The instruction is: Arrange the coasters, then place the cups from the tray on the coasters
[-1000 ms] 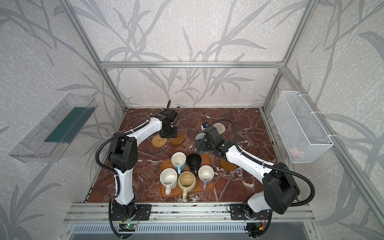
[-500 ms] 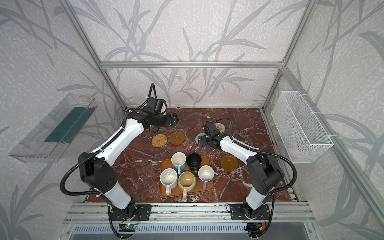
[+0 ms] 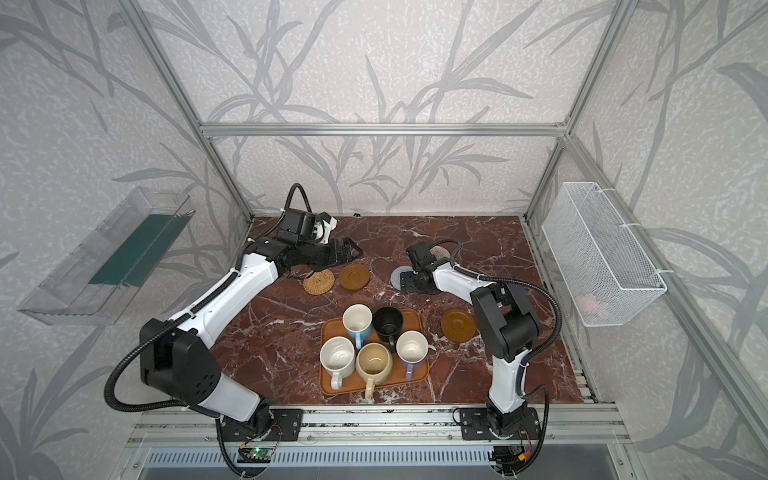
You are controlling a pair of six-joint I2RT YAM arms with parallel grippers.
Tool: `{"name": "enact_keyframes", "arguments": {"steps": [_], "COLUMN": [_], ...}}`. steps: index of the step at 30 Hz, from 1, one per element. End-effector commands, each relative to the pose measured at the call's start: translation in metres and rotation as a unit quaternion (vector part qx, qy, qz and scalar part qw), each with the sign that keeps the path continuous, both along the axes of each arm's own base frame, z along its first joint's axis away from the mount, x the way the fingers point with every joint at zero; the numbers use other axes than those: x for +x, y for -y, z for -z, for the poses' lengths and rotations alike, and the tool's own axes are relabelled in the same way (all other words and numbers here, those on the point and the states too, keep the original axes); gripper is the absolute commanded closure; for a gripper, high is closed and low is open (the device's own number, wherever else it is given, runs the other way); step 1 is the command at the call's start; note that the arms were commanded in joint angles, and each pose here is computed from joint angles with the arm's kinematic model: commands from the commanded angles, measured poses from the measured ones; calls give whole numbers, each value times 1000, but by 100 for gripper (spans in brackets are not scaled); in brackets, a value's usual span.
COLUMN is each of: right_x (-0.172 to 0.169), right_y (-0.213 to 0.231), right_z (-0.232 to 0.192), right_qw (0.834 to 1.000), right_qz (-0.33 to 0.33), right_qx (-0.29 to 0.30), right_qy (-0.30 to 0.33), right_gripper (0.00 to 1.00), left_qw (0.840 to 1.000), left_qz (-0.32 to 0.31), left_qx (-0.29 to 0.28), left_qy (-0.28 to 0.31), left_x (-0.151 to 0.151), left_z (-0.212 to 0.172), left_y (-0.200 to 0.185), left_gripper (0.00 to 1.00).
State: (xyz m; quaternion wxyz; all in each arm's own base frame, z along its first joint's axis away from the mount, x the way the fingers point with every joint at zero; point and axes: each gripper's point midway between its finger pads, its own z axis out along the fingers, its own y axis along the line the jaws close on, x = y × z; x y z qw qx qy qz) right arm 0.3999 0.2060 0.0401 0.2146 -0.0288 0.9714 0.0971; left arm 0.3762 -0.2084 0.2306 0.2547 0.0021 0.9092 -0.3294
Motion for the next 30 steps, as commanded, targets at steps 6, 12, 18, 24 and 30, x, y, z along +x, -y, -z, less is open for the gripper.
{"name": "enact_keyframes", "arguments": {"steps": [6,12,18,24,30], "right_x": [15,18,18,17,16], "right_y": [-11,-17,-21,-29,-50], "right_z": [11,18,23,28,31], "right_qw": [1000,999,996,992,991], "right_qz": [-9,-23,-44,-68,-84], "right_qx": [3,-7,-42,-74,-72], "right_qy": [-19,-43,-62,-73,-73], "right_gripper": [30,36,38,39,40], "left_qw": [1000,1000,1000,1000,1000], "left_qz": [5,-12,-13,-16,-20], "left_qx": [-26,-14,-5,6,11], "left_qy": [11,24,25,21,20], "left_x": [-11,-12,-13,-13,-12], "left_z": [-8,-12,-10,-2,3], "left_y": [2,-2,-4,-8,-10], "left_gripper": [1,1,1,1,1]}}
